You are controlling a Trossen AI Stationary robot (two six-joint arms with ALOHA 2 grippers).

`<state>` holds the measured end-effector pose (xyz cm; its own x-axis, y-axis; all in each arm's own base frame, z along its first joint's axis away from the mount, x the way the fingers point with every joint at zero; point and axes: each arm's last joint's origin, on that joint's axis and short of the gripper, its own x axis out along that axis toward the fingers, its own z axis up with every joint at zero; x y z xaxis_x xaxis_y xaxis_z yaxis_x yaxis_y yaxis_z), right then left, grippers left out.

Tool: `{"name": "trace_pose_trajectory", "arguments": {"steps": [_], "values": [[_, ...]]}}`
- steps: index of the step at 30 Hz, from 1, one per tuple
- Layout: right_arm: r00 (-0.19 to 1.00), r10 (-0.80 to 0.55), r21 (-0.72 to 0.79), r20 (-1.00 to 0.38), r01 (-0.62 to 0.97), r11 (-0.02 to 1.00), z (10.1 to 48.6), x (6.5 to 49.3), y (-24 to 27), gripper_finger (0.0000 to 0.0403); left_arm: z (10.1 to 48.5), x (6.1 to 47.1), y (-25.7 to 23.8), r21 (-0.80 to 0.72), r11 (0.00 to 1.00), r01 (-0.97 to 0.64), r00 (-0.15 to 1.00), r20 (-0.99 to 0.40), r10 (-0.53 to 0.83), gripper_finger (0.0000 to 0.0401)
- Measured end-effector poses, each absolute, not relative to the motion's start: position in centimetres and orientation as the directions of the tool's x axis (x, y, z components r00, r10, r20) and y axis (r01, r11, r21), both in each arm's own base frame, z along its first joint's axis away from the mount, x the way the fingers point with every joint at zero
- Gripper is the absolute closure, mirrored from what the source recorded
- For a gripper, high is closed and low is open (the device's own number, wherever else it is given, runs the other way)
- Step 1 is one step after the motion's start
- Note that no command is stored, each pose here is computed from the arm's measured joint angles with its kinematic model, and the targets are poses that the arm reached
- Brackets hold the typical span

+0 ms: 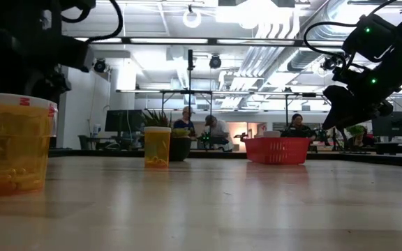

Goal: Pick and place pill bottles into a basket
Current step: Put the middle left orange pill bottle into the bin

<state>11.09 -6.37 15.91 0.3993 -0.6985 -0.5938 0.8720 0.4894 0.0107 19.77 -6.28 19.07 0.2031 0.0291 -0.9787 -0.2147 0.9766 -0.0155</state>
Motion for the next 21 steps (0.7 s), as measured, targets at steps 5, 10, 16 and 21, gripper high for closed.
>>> {"name": "trace_pose_trajectory", "arguments": {"steps": [5, 10, 16, 21], "values": [[0.399, -0.699, 0.011, -0.593, 0.872, 0.489, 15.9, 11.1, -6.4, 0.0151, 20.1, 20.4, -6.5, -0.032, 0.976, -0.214, 0.24, -0.971, 0.02, 0.0146], [0.396, -0.702, 0.008, -0.592, 0.874, 0.486, 15.9, 11.1, -6.4, 0.0151, 21.3, 21.0, -6.6, -0.044, 0.978, -0.206, 0.282, -0.959, 0.017, 0.0154], [0.395, -0.702, 0.009, -0.592, 0.875, 0.485, 15.9, 11.1, -6.4, 0.0151, 22.7, 21.9, -5.4, -0.045, 0.964, -0.261, 0.311, -0.95, 0.04, 0.0147], [0.396, -0.703, 0.03, -0.592, 0.882, 0.471, 15.9, 11.1, -6.4, 0.0151, 23.9, 22.6, -3.7, -0.06, 0.961, -0.271, 0.326, -0.945, 0.034, 0.0154]]}}
